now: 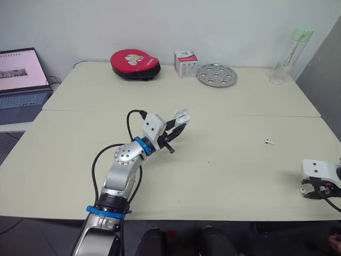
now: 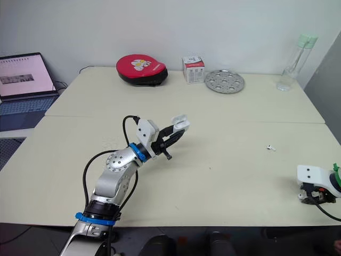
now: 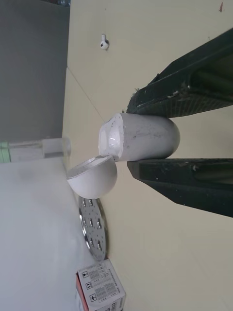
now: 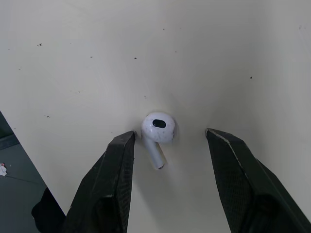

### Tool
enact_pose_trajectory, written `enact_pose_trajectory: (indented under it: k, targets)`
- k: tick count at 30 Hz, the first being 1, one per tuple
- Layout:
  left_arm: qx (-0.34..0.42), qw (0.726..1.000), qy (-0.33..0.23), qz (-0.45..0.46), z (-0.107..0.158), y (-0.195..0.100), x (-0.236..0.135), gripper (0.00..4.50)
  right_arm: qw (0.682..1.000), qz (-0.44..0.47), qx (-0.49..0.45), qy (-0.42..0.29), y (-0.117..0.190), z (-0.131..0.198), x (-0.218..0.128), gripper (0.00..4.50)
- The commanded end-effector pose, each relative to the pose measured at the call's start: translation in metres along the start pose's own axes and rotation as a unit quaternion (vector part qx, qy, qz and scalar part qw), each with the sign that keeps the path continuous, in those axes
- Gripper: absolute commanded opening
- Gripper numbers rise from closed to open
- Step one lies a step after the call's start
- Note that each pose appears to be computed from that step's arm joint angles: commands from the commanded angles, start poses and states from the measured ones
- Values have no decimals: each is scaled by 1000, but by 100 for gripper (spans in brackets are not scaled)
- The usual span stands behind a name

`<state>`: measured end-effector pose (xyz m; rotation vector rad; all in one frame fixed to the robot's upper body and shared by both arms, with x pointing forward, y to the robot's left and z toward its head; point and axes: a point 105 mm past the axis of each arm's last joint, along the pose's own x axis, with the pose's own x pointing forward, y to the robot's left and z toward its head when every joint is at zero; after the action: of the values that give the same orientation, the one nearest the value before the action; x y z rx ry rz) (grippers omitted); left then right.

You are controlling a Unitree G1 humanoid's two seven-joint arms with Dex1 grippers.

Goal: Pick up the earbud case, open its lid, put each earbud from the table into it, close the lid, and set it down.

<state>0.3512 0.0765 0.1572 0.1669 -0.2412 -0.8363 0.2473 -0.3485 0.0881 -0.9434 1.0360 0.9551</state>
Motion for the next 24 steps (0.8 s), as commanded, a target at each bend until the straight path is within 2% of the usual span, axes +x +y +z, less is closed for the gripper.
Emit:
enact_pose_trajectory:
  k: [1,10,13,18,24]
  targets:
    - [16,1000,-23,-5,15,-3,3,75,999,12,-46,4,3,7,6,238]
    - [14,1000,-23,-6,14,-4,4,75,998,20,-52,-5,2,18,3,238]
    - [13,1000,-21,-5,12,-5,3,75,998,22,-55,1,3,17,4,177]
    - [11,1000,-16,-6,9,-5,2,75,998,28,-58,22,4,7,3,1]
    - [13,1000,-16,-7,10,-5,2,75,999,16,-38,-8,-2,16,3,1]
